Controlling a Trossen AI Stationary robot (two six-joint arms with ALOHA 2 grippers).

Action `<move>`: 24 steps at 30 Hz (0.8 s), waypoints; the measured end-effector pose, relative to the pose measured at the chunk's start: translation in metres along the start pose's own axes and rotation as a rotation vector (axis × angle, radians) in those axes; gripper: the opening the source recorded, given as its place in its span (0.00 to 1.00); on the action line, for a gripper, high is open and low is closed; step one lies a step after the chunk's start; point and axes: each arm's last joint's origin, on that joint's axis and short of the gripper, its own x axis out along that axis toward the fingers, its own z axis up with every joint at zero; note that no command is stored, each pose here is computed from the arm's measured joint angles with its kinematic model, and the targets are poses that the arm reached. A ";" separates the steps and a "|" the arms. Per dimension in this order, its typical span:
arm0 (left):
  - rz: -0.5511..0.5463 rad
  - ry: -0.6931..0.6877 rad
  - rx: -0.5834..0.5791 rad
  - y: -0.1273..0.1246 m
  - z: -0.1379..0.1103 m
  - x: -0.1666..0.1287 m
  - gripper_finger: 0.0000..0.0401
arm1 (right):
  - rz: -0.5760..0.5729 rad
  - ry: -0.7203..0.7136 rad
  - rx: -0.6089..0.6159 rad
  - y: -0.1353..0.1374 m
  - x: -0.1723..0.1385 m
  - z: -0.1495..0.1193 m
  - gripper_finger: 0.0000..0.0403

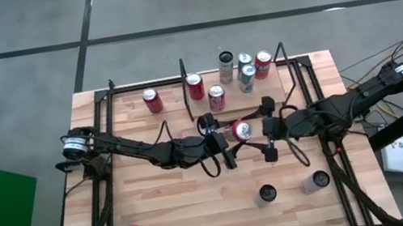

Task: Place canned beverage on shelf
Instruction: Put the red soda can on the shelf

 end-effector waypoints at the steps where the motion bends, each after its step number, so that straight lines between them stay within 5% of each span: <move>1: 0.000 -0.002 -0.002 0.000 0.000 0.000 0.73 | 0.000 0.005 -0.007 0.001 0.002 0.003 0.86; 8: 0.000 -0.004 -0.009 0.000 0.000 0.000 0.73 | -0.063 0.084 -0.048 0.004 0.014 0.015 0.84; 15: 0.000 -0.008 -0.011 0.000 0.001 0.000 0.74 | -0.069 0.120 -0.043 0.005 0.016 0.023 0.69; 24: -0.079 -0.033 -0.008 -0.002 0.004 0.000 0.89 | -0.045 0.162 -0.024 0.003 0.011 0.024 0.69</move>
